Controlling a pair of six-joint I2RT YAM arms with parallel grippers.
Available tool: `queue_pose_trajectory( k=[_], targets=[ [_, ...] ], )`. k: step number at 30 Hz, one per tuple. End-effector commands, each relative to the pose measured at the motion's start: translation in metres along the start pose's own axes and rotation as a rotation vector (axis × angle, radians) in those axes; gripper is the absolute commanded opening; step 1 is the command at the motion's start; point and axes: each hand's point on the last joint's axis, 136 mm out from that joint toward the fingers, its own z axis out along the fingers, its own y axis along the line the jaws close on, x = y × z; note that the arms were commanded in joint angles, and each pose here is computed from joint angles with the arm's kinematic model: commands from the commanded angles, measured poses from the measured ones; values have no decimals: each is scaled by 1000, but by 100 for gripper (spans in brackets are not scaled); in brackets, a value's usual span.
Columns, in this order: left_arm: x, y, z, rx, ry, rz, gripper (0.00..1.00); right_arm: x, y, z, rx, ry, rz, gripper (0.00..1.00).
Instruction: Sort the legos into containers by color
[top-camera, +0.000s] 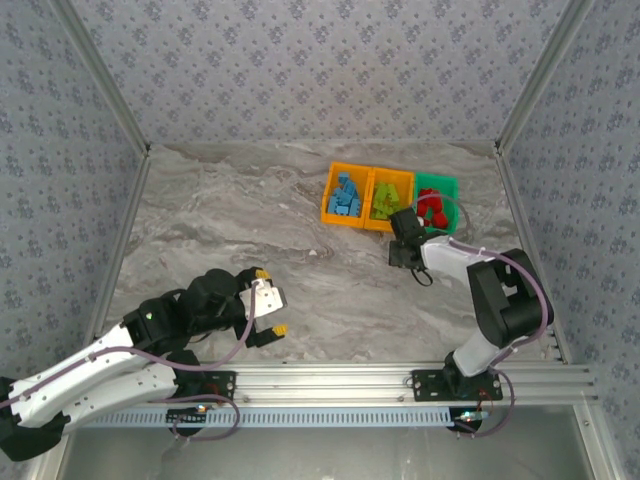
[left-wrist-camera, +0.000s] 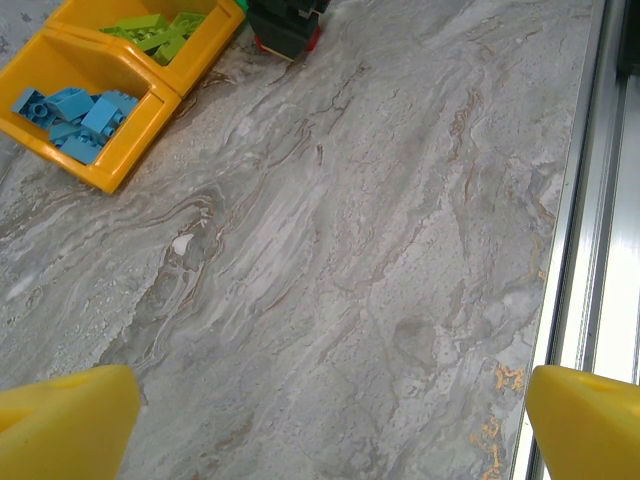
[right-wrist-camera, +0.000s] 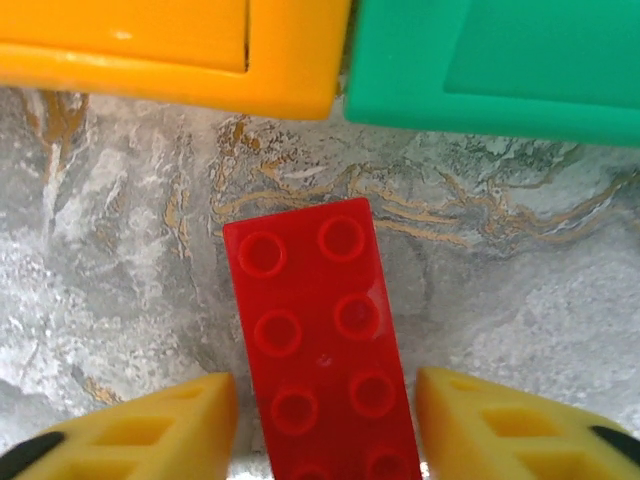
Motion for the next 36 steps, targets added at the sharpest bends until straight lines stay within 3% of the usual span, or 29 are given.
queue_pose_trajectory(
  k=[1, 4, 12, 15, 21, 24, 31, 33, 36],
  targets=[
    [-6, 3, -1, -8, -25, -5, 99, -4, 4, 3, -14, 1, 17, 46],
    [-6, 3, -1, -8, -25, -5, 99, 3, 6, -2, -15, 16, 4, 37],
    [-6, 1, -1, 0, -27, -3, 99, 11, 24, -43, -86, -34, -27, 26],
    [-6, 1, 0, 4, -25, -3, 99, -5, 22, -77, -121, -119, 7, 26],
    [-6, 1, 0, 3, -23, -4, 99, -63, -16, -140, -116, -409, 140, 27],
    [-6, 1, 0, 4, -22, -4, 99, -87, -39, -130, -111, -409, 201, 26],
    [-3, 2, 3, -3, -8, -5, 99, -130, -55, -59, -83, -221, 204, 27],
    [-2, 3, 3, -9, -2, -3, 99, -136, -57, -44, -84, -186, 231, 29],
    [1, 4, 5, -15, 9, -2, 99, -148, -58, -34, -89, -161, 274, 41]
  ],
)
